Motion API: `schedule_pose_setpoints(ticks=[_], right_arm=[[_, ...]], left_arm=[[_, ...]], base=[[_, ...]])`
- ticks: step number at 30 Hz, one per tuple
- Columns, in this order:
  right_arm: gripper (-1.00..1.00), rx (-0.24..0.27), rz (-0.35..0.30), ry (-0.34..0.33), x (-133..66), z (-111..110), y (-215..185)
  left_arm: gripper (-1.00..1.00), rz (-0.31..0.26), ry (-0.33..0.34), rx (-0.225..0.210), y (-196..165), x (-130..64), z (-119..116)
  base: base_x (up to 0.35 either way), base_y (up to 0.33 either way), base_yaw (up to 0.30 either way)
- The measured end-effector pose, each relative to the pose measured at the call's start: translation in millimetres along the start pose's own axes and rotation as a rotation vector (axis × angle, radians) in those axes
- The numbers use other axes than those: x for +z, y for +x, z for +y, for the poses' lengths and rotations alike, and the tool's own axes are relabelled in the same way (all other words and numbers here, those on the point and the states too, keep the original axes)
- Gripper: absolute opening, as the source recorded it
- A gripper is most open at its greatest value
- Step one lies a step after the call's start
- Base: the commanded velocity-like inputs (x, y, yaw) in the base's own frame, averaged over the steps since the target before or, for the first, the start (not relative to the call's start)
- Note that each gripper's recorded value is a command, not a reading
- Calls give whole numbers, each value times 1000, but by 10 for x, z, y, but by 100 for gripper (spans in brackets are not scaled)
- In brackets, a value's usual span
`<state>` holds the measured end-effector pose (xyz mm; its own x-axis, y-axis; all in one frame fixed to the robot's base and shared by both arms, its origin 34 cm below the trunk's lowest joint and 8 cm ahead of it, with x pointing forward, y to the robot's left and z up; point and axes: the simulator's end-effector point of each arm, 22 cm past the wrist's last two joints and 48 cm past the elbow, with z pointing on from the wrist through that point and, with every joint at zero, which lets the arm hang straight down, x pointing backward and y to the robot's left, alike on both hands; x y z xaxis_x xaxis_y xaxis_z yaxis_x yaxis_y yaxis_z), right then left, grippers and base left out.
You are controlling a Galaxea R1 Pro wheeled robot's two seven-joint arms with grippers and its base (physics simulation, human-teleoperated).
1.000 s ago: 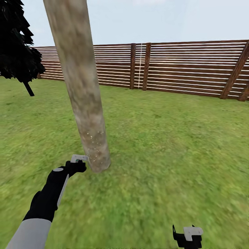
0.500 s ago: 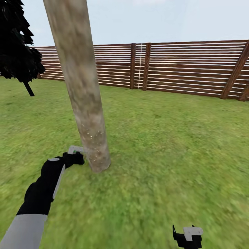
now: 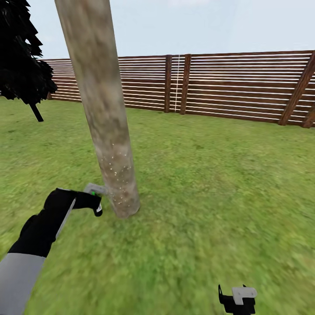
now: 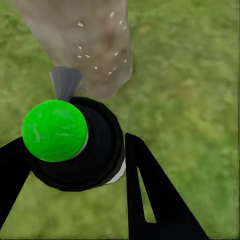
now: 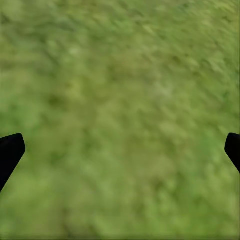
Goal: In the garden, pick up the pesticide atomizer on the floor and spray pesticide onto both trees until each tree trunk is fully covered.
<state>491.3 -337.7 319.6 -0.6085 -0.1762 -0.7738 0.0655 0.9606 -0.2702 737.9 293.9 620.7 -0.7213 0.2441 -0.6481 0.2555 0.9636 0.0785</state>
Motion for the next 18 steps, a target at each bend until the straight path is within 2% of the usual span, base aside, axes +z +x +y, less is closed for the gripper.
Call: schedule_pose_setpoints(ticks=[4,9,12,16,17,18], right_arm=[[100,0,0,0,-1,1,0],[100,0,-1,1,1,-3,-3],[100,0,0,0,1,-2,-2],[100,0,0,0,0,1,1],[100,0,0,0,0,1,1],[100,0,0,0,-1,1,1]], left_arm=[[-100,60,37,16,253,136,-124],[-100,76,41,30,297,155,-176],[-100,91,19,31,371,160,-51],[-100,195,-36,12,810,236,371],[-100,221,-30,1,920,279,370],[-100,229,-7,-11,948,323,263]], base=[[53,8,0],[280,96,0],[42,12,0],[3,1,0],[0,0,0],[0,0,0]])
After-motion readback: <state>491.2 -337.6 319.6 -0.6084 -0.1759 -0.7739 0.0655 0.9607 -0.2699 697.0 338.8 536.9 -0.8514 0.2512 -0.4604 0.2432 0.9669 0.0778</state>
